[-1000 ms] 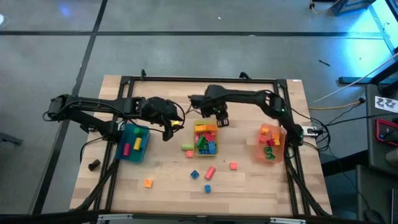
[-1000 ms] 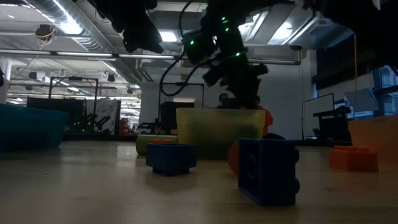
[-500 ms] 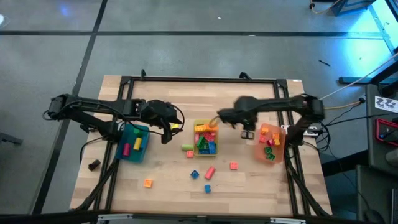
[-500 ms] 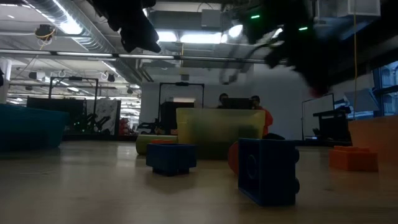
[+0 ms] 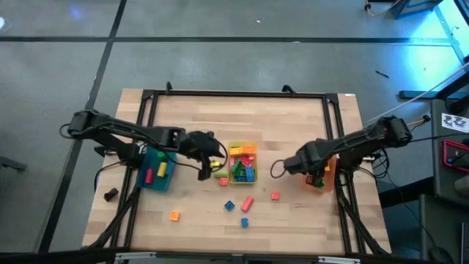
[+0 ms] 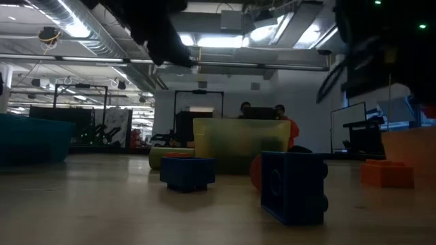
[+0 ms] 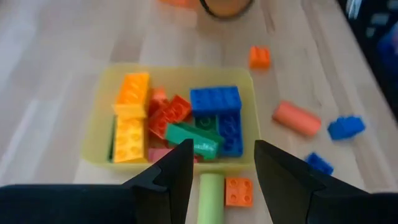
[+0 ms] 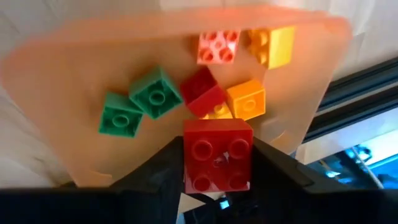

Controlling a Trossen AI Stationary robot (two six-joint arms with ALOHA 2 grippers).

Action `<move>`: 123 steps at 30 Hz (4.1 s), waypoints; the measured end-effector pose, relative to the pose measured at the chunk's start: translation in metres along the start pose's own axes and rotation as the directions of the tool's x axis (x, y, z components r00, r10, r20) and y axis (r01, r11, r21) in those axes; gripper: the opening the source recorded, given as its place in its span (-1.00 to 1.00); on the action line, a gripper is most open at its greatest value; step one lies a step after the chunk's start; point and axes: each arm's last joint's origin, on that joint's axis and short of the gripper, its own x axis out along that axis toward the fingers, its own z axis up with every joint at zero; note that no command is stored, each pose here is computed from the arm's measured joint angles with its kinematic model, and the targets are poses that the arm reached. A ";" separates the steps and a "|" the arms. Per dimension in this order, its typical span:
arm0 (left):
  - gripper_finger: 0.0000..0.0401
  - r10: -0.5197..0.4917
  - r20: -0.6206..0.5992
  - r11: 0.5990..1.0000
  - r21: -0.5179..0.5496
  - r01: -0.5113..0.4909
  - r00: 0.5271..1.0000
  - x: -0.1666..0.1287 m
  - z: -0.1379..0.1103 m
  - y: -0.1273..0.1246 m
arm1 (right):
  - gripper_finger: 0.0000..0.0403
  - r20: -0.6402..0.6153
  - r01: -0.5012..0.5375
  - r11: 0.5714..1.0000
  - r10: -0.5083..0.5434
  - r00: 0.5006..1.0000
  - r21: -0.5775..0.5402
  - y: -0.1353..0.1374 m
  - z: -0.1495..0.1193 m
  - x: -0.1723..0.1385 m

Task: Sort blocks by size
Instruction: Put the red 4 stud game piece into the orange bin, then put the light green cylindrical block into the blue bin, then put the orange cylindrical block into the blue bin

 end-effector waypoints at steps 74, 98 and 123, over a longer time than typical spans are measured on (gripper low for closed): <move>-0.47 0.143 -0.812 0.840 -0.203 -0.504 0.566 -0.063 -0.036 -0.034 | 0.07 0.574 0.224 0.567 0.570 0.587 -0.792 0.086 0.096 -0.043; -0.16 0.231 -0.912 0.482 -0.194 -0.854 0.338 -0.057 -0.105 -0.043 | 0.07 0.558 0.348 0.442 0.571 0.602 -0.827 0.110 0.132 -0.009; -0.10 0.154 -0.839 0.512 -0.384 -0.768 0.522 -0.037 -0.104 -0.049 | 0.07 0.613 0.425 0.442 0.569 0.547 -0.790 0.130 0.130 -0.009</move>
